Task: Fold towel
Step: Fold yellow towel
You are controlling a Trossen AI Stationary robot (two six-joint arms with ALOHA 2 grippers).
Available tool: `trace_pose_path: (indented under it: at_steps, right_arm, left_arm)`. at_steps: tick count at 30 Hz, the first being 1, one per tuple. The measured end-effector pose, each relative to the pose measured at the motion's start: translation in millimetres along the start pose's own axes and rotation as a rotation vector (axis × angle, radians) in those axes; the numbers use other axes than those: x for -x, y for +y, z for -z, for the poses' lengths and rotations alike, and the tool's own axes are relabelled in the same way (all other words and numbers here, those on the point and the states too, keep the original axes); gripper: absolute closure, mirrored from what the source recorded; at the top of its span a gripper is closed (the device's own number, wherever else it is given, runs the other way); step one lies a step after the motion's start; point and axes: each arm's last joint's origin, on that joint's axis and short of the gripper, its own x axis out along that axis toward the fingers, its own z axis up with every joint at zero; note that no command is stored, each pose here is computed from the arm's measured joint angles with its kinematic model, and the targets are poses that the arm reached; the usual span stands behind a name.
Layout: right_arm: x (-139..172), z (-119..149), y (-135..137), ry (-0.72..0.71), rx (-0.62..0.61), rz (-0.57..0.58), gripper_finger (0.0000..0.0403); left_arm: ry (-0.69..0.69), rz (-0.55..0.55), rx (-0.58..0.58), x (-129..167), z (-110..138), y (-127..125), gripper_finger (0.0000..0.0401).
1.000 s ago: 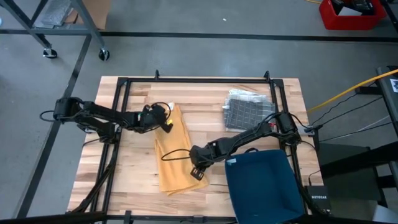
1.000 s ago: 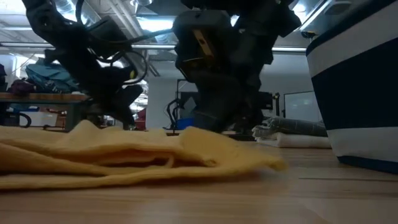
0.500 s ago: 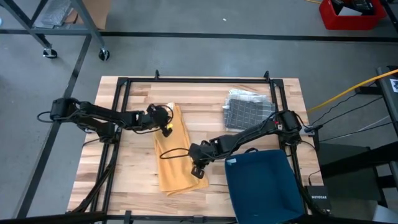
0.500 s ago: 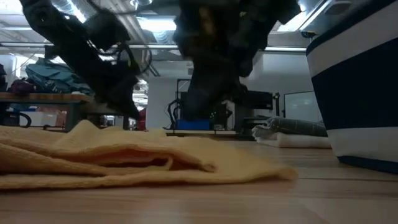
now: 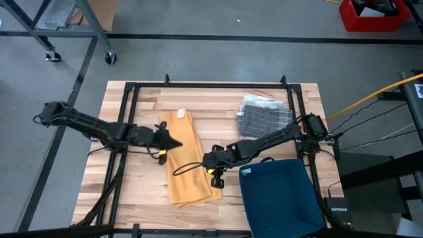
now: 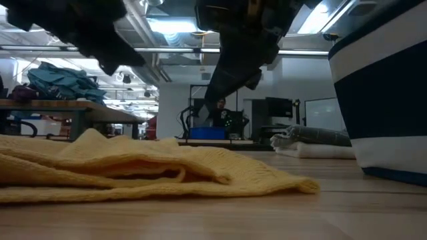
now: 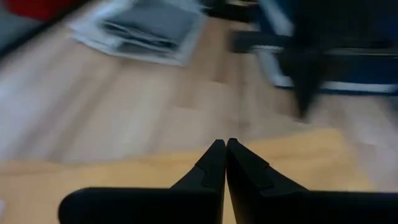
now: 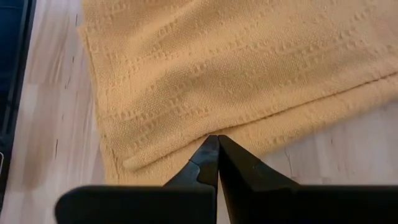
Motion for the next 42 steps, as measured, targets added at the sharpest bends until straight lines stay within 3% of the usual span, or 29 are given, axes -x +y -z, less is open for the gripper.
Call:
trace_pose_path:
  at_steps: [7, 12, 19, 26, 30, 36, 42]
  right_arm:
    - [0, 0, 0, -0.003, 0.008, -0.001, 0.0388]
    - [0, 0, 0, 0.000, 0.036, 0.008, 0.0388]
    - [0, 2, -1, 0.023, 0.050, 0.016, 0.0388]
    - [0, 2, -3, 0.012, 0.050, 0.069, 0.0388]
    - [1, 0, -7, -0.052, 0.024, 0.216, 0.0388]
    - [1, -6, -7, -0.123, 0.010, 0.254, 0.0388]
    - [1, 2, -13, -0.031, 0.004, 0.283, 0.0349]
  left_arm:
    - [0.097, 0.087, 0.049, 10, 11, -14, 0.0396]
    - [0.113, 0.119, -0.088, 12, 15, -19, 0.0386]
    - [0.100, 0.053, -0.080, 13, 16, -21, 0.0310]
    - [0.102, 0.093, -0.026, 15, 17, -26, 0.0241]
    - [0.104, 0.115, -0.069, 17, 18, -30, 0.0235]
    - [0.108, 0.119, -0.088, 17, 19, -31, 0.0244]
    - [0.112, 0.117, -0.090, 17, 19, -30, 0.0246]
